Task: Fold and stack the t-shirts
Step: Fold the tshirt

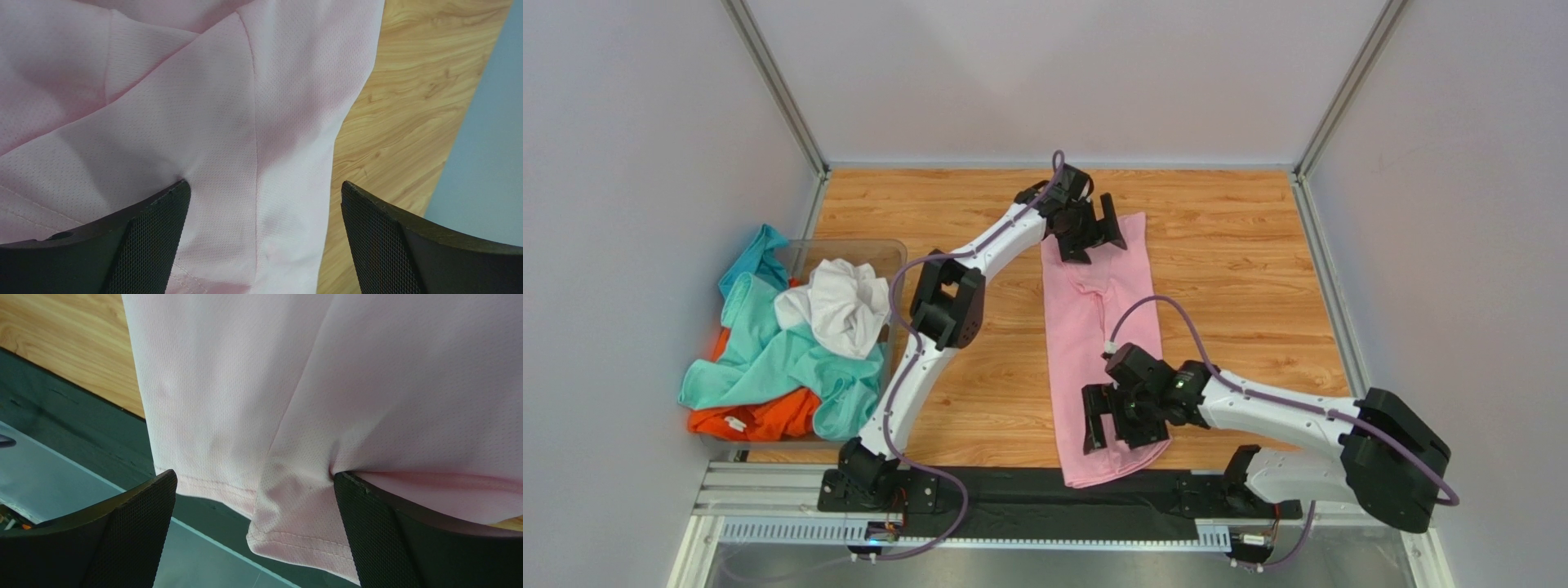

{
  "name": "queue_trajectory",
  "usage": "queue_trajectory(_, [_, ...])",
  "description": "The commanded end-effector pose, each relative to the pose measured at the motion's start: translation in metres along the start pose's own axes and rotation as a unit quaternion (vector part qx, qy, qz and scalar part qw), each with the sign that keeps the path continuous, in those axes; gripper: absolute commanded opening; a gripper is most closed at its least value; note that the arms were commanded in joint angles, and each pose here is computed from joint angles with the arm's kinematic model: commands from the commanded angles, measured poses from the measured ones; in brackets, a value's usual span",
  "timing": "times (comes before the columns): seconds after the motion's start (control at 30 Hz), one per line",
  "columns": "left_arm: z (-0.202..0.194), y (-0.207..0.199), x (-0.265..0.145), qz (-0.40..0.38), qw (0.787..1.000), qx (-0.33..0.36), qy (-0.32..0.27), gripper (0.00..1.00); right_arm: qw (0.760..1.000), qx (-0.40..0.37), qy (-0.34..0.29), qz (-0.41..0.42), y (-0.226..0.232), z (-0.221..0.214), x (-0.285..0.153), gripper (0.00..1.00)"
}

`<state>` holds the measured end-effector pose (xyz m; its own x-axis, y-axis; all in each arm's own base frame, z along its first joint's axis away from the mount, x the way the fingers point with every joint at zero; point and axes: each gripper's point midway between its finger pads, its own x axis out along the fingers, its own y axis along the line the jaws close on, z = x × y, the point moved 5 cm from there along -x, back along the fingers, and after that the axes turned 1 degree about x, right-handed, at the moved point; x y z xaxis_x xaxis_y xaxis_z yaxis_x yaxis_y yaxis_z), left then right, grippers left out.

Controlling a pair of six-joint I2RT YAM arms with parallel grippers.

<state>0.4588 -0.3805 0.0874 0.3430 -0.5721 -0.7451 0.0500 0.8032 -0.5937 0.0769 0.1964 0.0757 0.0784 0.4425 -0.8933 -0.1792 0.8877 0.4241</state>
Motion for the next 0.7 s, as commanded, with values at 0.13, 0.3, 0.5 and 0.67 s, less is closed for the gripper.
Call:
queue_trajectory(0.13, [-0.007, 0.023, 0.028, -0.022, 0.998, -0.056, 0.034, 1.0, 0.995, -0.089, -0.007, 0.04, 0.044, 0.004, -0.016, 1.0])
queue_trajectory(0.3, [0.005, 0.015, 0.019, -0.039, 0.998, -0.041, 0.013, 1.0, 0.988, -0.126, -0.062, 0.057, 0.059, 0.017, -0.052, 1.0])
queue_trajectory(0.5, [0.039, -0.033, -0.034, -0.106, 0.993, 0.006, -0.046, 1.0, 0.985, -0.111, -0.131, -0.011, 0.043, 0.035, -0.071, 1.0])
queue_trajectory(0.67, [0.051, -0.085, -0.114, -0.17, 0.979, 0.074, -0.08, 1.0, 0.982, -0.072, -0.163, -0.058, 0.022, 0.067, -0.07, 1.0])
